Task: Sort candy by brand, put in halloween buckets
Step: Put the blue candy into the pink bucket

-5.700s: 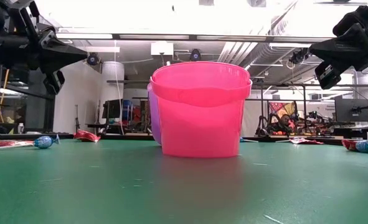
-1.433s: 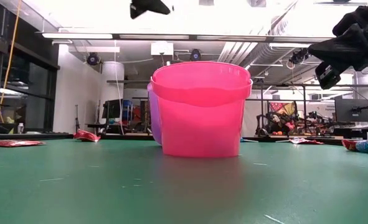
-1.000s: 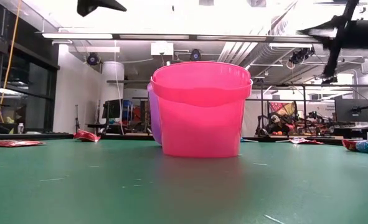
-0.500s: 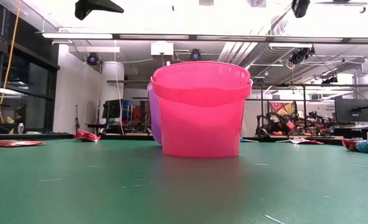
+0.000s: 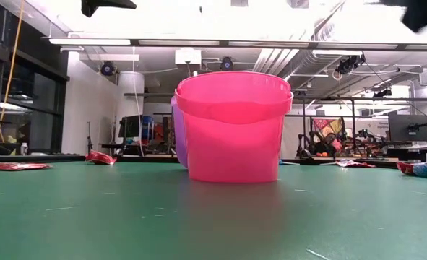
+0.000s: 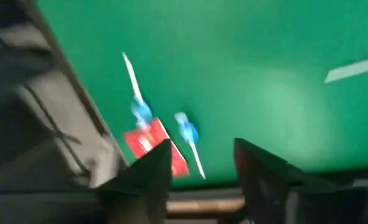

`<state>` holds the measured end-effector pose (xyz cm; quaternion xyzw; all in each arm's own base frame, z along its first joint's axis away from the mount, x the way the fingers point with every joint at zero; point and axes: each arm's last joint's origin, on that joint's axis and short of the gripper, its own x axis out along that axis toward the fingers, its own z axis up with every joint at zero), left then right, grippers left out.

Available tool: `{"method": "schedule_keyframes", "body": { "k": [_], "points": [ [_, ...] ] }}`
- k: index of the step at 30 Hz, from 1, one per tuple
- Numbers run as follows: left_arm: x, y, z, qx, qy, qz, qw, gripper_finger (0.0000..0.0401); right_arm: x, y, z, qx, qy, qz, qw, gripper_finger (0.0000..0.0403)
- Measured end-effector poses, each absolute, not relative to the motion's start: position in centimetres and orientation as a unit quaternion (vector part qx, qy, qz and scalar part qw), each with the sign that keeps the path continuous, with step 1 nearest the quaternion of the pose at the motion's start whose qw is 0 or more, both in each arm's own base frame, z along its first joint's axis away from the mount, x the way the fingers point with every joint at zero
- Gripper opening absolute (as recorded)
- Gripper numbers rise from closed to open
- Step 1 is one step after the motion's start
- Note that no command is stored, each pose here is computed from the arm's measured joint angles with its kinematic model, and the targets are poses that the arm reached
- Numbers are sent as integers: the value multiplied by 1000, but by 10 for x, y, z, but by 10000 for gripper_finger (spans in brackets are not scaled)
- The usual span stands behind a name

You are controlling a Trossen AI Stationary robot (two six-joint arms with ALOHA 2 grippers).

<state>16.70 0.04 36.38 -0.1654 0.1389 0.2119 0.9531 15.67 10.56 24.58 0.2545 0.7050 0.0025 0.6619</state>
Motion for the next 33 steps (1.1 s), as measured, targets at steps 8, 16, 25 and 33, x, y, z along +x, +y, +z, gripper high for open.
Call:
{"method": "schedule_keyframes", "body": {
  "k": [8,16,25,33],
  "points": [
    [167,0,364,-166,139,212,953,213,140,157,175,259,723,20,641,225],
    [167,0,364,-166,138,214,953,213,136,179,144,211,732,14,648,216],
    [167,1,364,-164,134,225,951,213,135,188,131,195,733,-12,652,204],
    [167,2,364,-160,129,242,948,213,135,188,141,134,744,-19,655,37]
  ]
}}
